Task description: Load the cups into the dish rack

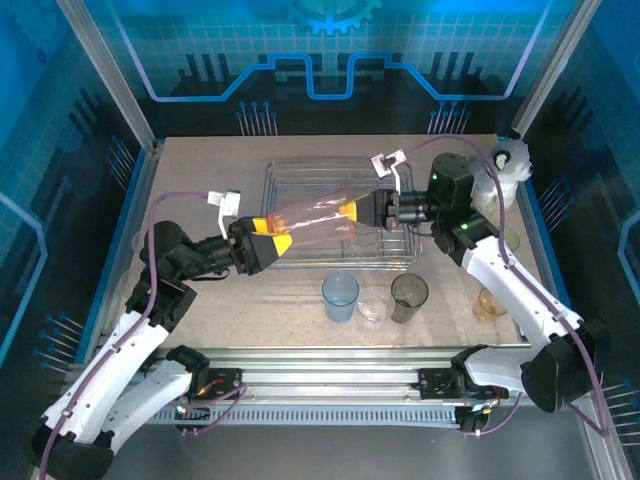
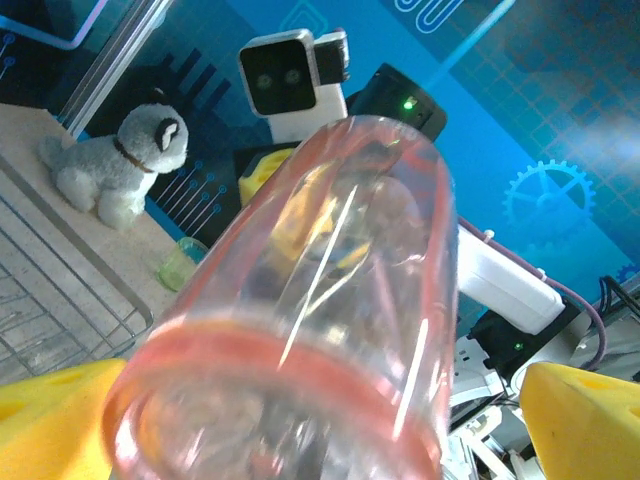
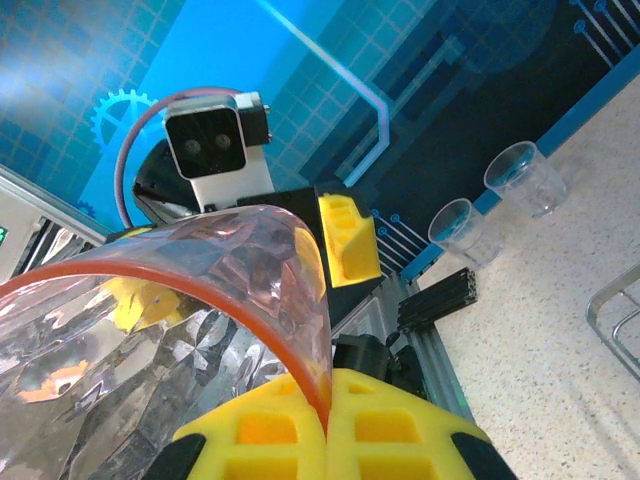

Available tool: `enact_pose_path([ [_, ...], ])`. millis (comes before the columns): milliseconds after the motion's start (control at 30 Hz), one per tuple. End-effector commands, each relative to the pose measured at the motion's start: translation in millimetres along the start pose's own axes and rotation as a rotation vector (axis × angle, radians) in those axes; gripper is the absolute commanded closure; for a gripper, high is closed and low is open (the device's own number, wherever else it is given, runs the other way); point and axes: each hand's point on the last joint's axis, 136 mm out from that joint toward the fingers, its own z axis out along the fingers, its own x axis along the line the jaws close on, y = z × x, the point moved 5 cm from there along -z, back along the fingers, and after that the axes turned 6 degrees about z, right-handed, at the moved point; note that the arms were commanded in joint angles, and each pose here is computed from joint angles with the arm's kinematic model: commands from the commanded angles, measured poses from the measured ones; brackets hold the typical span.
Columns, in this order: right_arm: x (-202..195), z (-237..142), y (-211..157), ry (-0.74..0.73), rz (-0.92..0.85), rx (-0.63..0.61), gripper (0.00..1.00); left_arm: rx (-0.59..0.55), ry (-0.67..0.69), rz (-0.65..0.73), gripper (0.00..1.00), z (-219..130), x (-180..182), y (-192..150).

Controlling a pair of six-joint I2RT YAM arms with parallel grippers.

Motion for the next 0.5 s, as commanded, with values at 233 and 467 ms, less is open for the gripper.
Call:
enact_pose_path([
  [233,10.0,11.4,4.3,0.028,-0.034,0.015,1.0,0.036,-0.066,0.007,0.01,8.2,-8.0,0.4],
  [467,3.4,13.0,5.3,0.014,-0.015,0.01,1.0,0.052,-0.087,0.009,0.12,10.7,-11.0,-0.7],
])
